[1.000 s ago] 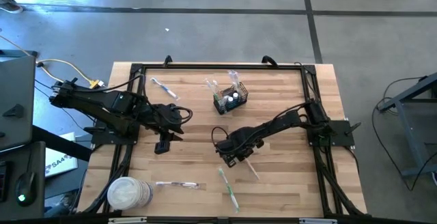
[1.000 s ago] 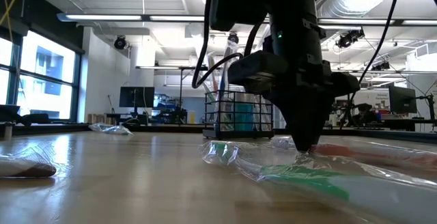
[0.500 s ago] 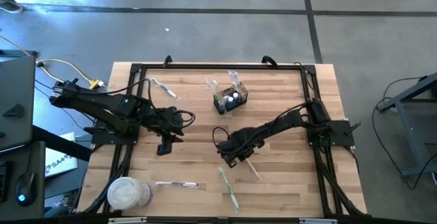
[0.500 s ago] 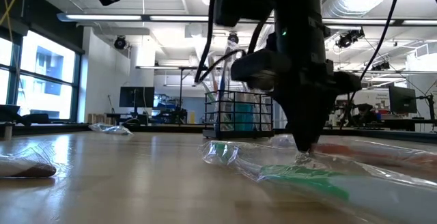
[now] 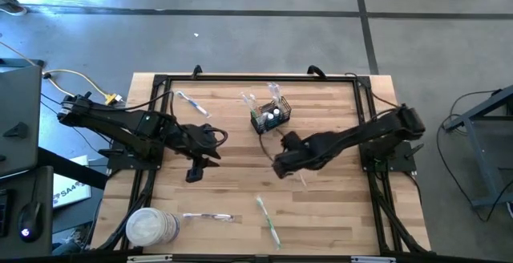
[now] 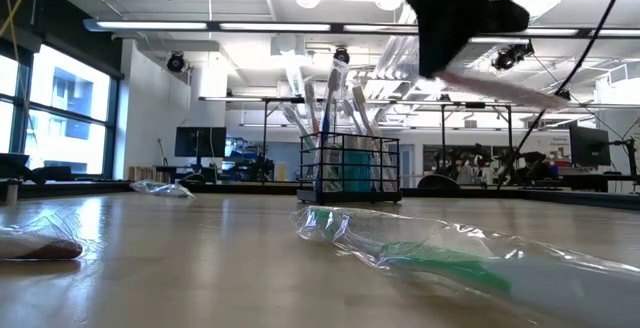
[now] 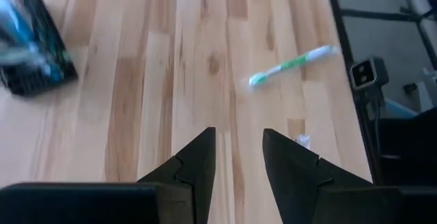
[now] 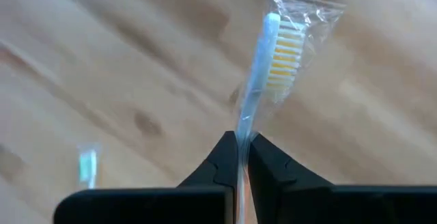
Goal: Pick & Place toothbrushing station
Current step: Put the orange toothbrush into the mesh organizer
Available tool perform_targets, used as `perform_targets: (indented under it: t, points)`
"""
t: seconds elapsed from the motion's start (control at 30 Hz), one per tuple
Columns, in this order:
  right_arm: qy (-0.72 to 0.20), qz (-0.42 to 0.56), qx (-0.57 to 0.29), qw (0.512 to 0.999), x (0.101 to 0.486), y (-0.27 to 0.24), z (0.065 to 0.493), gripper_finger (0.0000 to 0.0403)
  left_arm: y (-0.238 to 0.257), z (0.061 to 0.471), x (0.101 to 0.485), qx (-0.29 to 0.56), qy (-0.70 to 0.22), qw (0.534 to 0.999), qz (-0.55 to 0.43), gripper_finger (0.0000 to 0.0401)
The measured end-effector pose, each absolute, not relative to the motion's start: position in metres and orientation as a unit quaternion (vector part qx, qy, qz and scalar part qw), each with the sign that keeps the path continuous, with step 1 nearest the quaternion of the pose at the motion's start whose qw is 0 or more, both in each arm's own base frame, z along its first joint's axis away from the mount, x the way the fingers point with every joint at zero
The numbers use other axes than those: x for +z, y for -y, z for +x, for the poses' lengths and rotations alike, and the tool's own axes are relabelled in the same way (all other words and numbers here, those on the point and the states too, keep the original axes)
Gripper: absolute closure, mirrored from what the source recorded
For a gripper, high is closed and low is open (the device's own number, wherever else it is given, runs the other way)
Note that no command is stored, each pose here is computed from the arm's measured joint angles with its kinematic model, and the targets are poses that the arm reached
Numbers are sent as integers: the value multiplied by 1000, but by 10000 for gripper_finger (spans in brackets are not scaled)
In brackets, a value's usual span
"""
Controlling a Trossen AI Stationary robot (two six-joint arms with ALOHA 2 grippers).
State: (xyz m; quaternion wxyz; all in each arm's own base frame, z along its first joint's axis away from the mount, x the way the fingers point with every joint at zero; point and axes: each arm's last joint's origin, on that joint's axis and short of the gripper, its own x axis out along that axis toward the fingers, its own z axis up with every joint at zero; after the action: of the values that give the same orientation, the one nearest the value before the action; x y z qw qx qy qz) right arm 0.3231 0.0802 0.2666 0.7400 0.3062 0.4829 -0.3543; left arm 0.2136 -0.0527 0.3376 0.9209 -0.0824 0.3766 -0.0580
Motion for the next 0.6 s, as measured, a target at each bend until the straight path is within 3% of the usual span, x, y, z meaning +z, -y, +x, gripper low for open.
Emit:
perform_targets:
  t: [0.33, 0.6]
  points:
    - [-319, 159, -417, 836, 334, -54, 281, 395, 55, 223, 349, -91, -298, 950, -28, 279]
    - [-297, 72, -431, 849, 354, -24, 265, 395, 55, 226, 354, -88, -270, 959, -24, 279]
